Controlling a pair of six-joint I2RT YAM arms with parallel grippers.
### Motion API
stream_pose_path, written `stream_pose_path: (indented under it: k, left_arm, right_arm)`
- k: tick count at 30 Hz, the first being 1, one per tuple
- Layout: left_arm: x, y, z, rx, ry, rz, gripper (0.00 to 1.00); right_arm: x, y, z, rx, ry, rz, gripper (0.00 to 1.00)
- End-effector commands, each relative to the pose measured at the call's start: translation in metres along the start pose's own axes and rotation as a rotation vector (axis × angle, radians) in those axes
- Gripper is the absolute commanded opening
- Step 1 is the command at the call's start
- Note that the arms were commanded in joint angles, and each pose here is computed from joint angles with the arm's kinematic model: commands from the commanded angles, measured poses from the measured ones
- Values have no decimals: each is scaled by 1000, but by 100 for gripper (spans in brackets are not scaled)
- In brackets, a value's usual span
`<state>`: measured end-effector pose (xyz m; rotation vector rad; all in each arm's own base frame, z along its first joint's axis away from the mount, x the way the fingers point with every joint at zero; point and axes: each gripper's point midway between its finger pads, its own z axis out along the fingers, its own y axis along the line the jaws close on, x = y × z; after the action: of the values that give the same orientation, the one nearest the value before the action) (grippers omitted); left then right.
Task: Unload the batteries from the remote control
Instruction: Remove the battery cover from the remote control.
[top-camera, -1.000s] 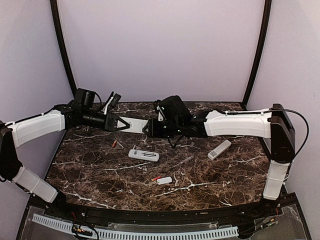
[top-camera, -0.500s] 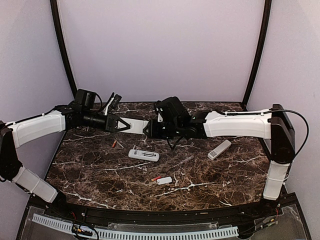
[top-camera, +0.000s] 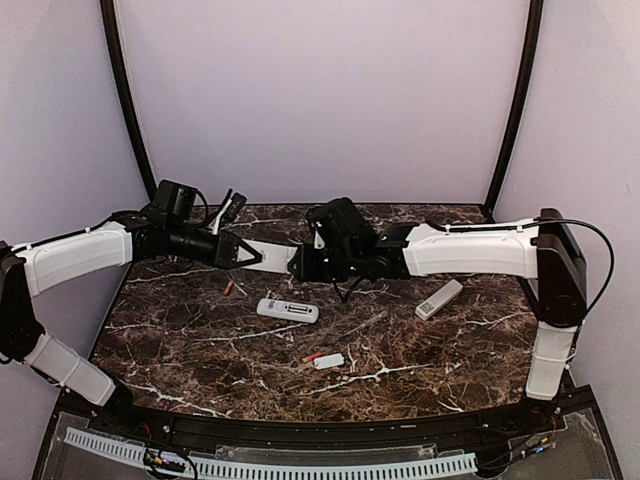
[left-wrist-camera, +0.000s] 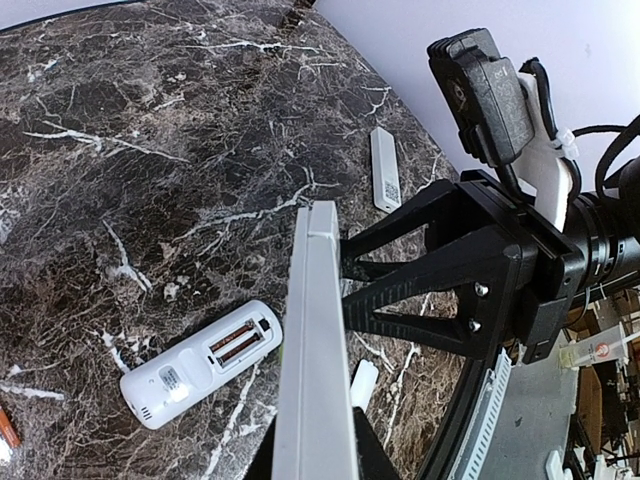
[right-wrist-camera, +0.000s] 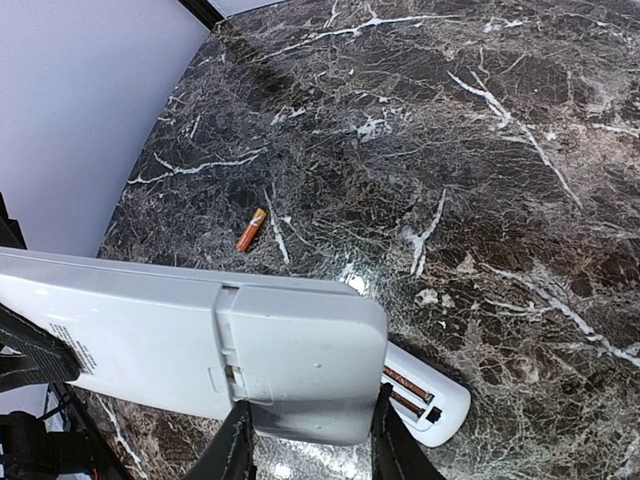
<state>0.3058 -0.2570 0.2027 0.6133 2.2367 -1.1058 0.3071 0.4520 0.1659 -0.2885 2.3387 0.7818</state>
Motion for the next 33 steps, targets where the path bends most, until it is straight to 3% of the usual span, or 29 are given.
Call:
stream_pose_path:
  k: [1,14,26,33]
  left_arm:
    - [-11,5,-13,-59,-52,28,0]
    - [-12,6,-13,-48,-63,8,0]
    - [-19,9,-16,103,-111,-129,0]
    - [-19,15,-21,36,-122,-109,0]
  right_arm:
    - [36,-66,4,238,97,-18,26]
    - [39,-78,4,211,100,76,24]
    - [21,-74,14,214,33,139,23]
    - [12,-72,15,207,7,129,24]
